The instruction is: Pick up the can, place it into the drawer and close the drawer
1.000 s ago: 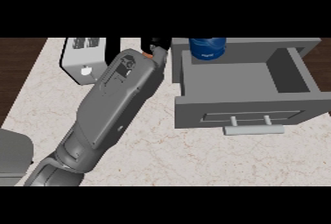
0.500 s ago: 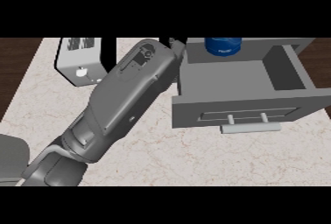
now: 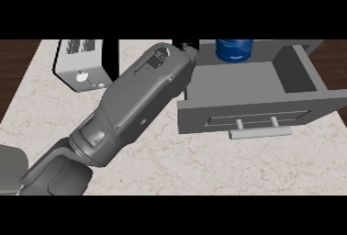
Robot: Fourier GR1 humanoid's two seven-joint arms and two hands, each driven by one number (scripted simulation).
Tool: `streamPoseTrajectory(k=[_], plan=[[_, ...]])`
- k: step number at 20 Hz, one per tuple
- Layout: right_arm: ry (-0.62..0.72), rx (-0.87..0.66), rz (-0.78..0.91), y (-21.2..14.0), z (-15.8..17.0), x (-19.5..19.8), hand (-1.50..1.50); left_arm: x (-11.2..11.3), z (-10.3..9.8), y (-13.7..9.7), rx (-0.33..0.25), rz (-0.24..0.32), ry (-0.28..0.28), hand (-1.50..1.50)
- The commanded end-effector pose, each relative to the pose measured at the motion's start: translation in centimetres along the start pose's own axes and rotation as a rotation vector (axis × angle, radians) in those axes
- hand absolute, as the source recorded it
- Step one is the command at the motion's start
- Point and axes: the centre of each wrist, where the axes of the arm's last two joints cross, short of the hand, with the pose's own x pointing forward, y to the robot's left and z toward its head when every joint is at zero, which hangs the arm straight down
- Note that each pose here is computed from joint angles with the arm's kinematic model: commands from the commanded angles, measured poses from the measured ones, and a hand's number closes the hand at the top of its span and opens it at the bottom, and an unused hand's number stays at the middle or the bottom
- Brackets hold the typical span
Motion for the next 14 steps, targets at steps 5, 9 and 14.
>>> streamPoseTrajectory(k=[5,9,14], plan=[[-0.018,-0.017,0.013,0.2,-1.1,1.6,-1.5,-0.2,0.0,-1.0,0.015,-0.065,0.029,1.5],[-0.013,0.01,0.006,0.8,0.1,0.7,-1.5,-3.1,0.7,-0.1,0.072,-0.102,0.044,-1.5],[-0.006,-0.014,0.013,0.0,-1.4,1.0,-1.5,-3.0,0.4,0.0,0.086,-0.109,0.034,-1.5]])
